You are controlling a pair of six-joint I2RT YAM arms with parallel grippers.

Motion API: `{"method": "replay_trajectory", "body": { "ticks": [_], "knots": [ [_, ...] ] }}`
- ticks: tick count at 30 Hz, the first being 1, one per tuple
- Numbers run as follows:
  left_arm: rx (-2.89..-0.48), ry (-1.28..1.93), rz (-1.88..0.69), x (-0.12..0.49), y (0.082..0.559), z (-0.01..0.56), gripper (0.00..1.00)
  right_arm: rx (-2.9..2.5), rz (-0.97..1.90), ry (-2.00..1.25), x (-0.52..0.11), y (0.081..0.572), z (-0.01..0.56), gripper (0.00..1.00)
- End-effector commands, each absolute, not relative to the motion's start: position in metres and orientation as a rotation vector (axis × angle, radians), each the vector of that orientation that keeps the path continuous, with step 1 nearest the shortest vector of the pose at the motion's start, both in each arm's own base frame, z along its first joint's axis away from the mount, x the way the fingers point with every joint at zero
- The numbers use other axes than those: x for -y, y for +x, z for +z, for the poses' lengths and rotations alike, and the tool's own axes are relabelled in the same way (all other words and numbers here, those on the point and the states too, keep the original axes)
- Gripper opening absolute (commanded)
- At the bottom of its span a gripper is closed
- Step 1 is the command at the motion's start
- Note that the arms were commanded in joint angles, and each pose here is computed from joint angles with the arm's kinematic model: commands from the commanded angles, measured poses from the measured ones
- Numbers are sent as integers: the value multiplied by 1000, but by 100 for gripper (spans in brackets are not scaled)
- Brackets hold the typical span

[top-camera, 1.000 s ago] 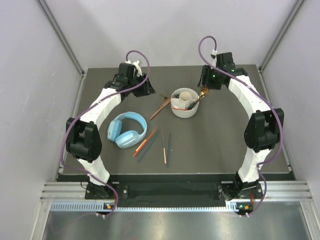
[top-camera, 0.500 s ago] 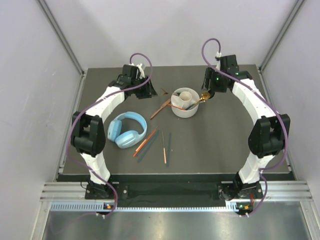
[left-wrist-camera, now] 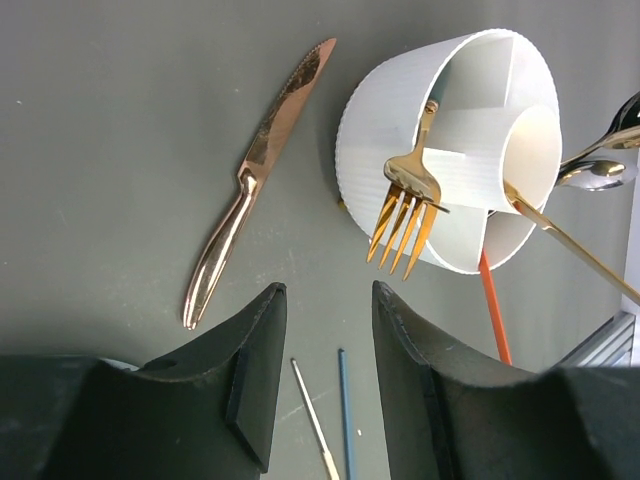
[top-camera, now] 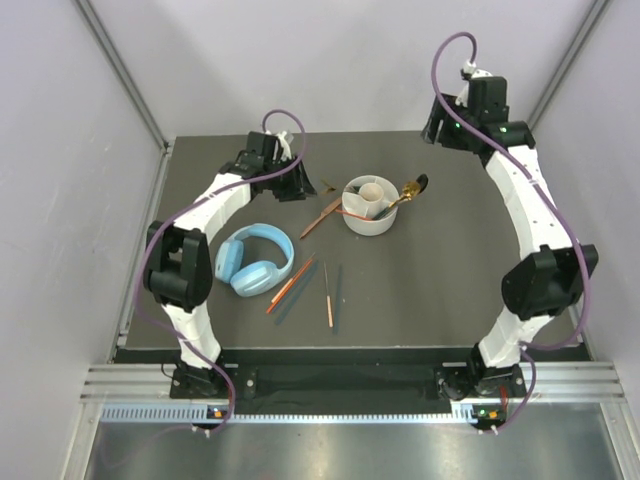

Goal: Sort the eating utensils into containers
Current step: Adjust the container at the center of the board, then pick up the chopstick from the container.

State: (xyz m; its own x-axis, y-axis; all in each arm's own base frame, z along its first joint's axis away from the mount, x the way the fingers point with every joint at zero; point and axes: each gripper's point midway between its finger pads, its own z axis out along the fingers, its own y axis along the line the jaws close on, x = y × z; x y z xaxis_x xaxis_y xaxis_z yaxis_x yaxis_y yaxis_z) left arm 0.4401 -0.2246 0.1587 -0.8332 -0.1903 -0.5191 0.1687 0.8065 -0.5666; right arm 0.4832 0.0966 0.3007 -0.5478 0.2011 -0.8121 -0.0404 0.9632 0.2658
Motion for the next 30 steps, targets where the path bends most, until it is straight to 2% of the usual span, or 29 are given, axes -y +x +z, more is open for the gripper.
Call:
{"method": "replay_trajectory", "body": {
  "ticks": [1, 4, 7, 11, 13, 19, 30],
  "knots": [
    [-2439, -38, -868, 227, 447, 151, 45, -2171, 271, 173, -67, 436, 299, 67],
    [-2427, -46, -906, 233, 454, 150, 47, -2225, 326, 149, -74, 398, 288, 67],
    [-2442, -46, -950, 240, 462, 145, 48, -2299, 468, 43, -105, 361, 273, 64],
    [-2461, -37, -1032, 255, 465, 139, 47, -2352, 451, -226, -165, 326, 266, 66],
    [-2460, -25, -1041, 260, 465, 138, 47, -2349, 488, -283, -182, 322, 270, 66],
    [-2479, -10, -1053, 265, 460, 134, 47, -2387, 465, -411, -213, 320, 234, 68],
    [-2524, 21, -1006, 256, 446, 123, 47, -2294, 171, -827, -248, 349, 171, 69]
  ]
}}
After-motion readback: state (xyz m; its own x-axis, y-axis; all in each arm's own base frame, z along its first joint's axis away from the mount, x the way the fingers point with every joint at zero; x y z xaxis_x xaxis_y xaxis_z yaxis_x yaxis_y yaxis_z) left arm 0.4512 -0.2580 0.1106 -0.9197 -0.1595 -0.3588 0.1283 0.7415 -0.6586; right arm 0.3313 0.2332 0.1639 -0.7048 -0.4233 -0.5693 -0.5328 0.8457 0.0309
